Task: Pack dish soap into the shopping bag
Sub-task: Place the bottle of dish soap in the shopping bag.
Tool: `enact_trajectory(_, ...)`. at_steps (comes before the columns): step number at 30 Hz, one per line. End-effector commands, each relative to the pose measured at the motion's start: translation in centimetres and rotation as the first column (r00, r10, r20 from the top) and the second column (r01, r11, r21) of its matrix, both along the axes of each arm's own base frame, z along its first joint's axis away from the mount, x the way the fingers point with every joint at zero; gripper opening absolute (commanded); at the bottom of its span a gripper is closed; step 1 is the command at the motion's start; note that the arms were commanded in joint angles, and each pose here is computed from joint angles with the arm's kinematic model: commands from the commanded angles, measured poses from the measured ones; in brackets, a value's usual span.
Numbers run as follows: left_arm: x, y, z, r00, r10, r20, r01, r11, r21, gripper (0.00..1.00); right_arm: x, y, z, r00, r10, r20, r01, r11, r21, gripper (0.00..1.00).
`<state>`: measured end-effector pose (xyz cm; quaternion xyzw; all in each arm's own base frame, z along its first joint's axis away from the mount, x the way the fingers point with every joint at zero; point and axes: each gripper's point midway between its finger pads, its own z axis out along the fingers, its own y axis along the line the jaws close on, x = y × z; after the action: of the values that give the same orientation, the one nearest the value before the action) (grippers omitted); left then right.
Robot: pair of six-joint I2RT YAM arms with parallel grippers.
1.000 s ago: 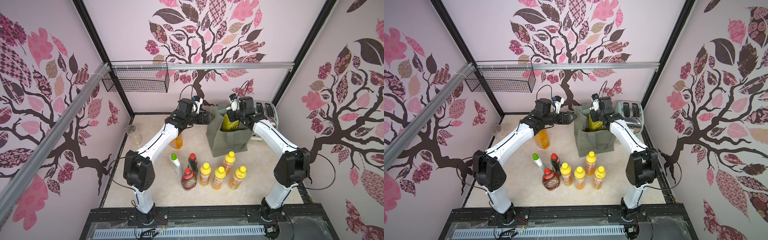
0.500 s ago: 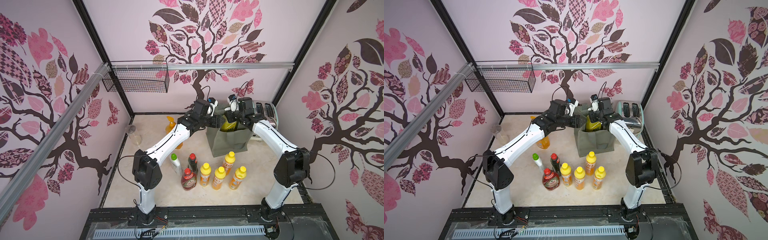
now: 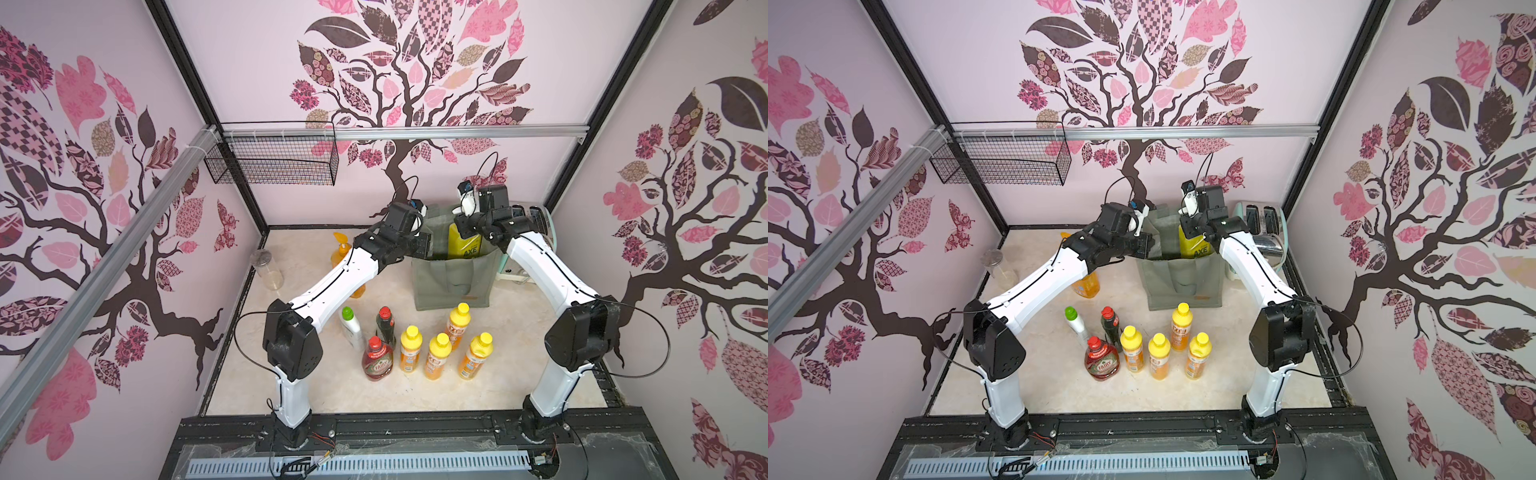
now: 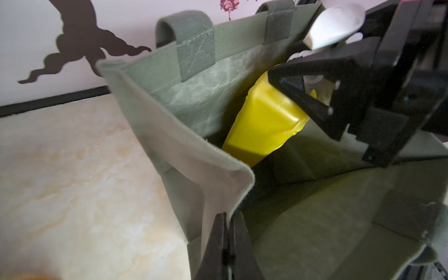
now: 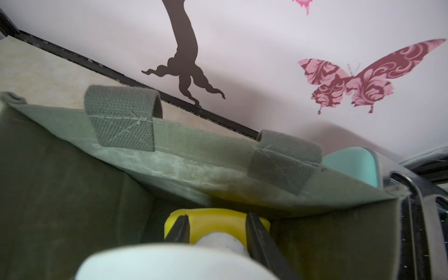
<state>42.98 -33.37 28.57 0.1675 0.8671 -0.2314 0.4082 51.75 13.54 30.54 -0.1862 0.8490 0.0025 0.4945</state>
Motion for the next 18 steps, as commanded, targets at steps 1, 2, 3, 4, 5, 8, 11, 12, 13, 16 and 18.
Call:
enact_trajectory(1,-0.4,2.6,2.1,0.996,0.062,0.07,-0.066,0.997,0.048,0.0,0.0,-1.2,14.1,0.926,-0.041,0.375,0.024,0.998,0.05,0.0)
enact_trajectory(2,-0.5,2.9,2.4,0.995,0.068,0.077,-0.072,0.996,0.051,0.0,0.0,-1.2,14.3,0.924,-0.045,0.379,0.027,0.998,0.053,0.0)
enact_trajectory(3,-0.6,3.2,2.7,0.994,0.071,0.086,-0.075,0.996,0.047,0.0,0.1,-1.3,14.1,0.925,-0.053,0.377,0.034,0.998,0.056,0.0)
enact_trajectory(4,-0.7,3.4,2.9,0.993,0.07,0.09,-0.074,0.996,0.04,0.0,0.3,-1.4,13.8,0.926,-0.06,0.372,0.042,0.997,0.058,0.0)
enact_trajectory(5,-0.8,3.5,3.0,0.993,0.071,0.092,-0.074,0.996,0.038,0.0,0.4,-1.4,13.3,0.929,-0.063,0.366,0.044,0.997,0.06,0.0)
enact_trajectory(8,-0.9,3.6,2.8,0.993,0.071,0.089,-0.076,0.996,0.047,0.0,0.9,-1.7,11.5,0.935,-0.094,0.341,0.074,0.995,0.071,0.0)
enact_trajectory(11,-0.8,3.6,2.2,0.994,0.074,0.082,-0.079,0.995,0.056,0.0,1.2,-1.9,9.2,0.943,-0.114,0.312,0.093,0.992,0.08,0.0)
enact_trajectory(12,-0.8,3.6,2.2,0.994,0.075,0.082,-0.08,0.995,0.054,0.0,1.4,-2.0,8.5,0.944,-0.12,0.306,0.101,0.992,0.078,0.0)
enact_trajectory(13,-0.8,3.5,2.0,0.994,0.073,0.079,-0.078,0.996,0.052,0.0,1.4,-2.0,7.7,0.947,-0.123,0.298,0.105,0.992,0.074,0.0)
enact_trajectory(16,-0.9,3.3,2.1,0.995,0.068,0.075,-0.071,0.997,0.032,0.0,1.3,-1.8,5.5,0.953,-0.114,0.282,0.096,0.992,0.076,0.0)
enact_trajectory(18,-1.0,3.1,2.0,0.996,0.06,0.067,-0.062,0.998,0.021,0.0,0.8,-1.7,4.4,0.953,-0.112,0.28,0.087,0.991,0.1,0.0)
